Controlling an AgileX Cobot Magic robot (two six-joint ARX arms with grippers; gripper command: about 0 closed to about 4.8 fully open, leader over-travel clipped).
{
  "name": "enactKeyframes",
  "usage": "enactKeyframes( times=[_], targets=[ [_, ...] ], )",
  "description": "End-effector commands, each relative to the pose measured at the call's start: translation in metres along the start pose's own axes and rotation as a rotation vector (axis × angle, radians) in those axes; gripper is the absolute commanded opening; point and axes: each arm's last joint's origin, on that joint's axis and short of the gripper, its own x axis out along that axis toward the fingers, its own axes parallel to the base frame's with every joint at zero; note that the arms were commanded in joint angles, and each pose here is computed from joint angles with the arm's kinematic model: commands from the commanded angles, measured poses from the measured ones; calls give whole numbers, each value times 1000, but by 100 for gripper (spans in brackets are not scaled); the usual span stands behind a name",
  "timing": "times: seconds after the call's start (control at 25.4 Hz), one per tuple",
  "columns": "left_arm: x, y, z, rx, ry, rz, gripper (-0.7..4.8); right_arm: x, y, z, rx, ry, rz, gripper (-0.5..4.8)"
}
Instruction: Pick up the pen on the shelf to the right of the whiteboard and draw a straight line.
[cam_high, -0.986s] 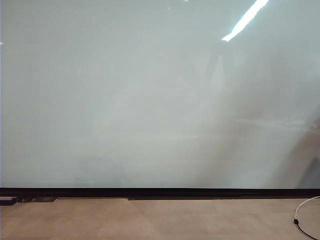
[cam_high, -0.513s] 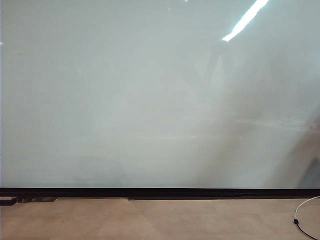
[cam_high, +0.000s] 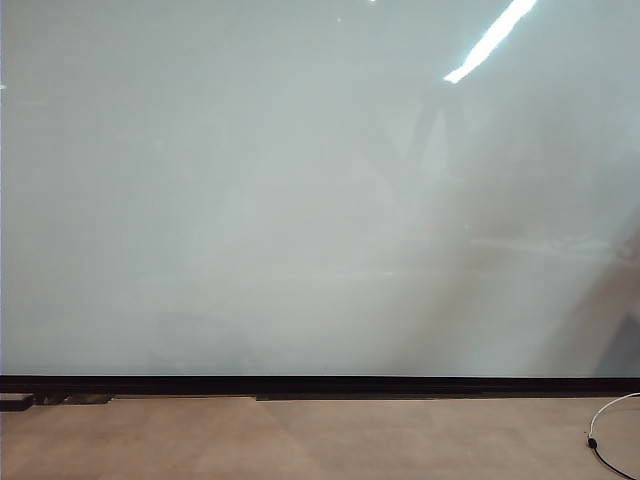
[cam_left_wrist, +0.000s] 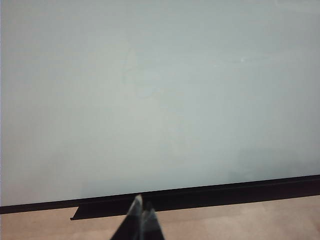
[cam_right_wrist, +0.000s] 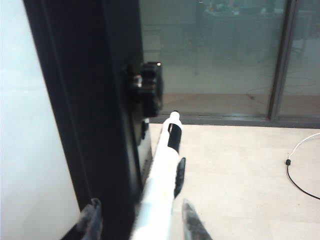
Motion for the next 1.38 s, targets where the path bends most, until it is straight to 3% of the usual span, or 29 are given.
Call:
enactKeyframes(
  times=[0.04, 1.14, 1.26, 1.38],
  targets=[
    [0, 0, 2, 3, -10, -2, -5, 0, -1, 4, -12, -19, 1, 196],
    [0, 0, 2, 3, -10, -2, -5, 2, -3, 7, -23, -33, -4, 195],
    [0, 0, 2, 3, -10, -2, -5, 2, -3, 7, -23, -33, -3, 138],
    [0, 0, 2, 3, -10, -2, -5, 2, -3, 7, -23, -33, -3, 122]
  ],
)
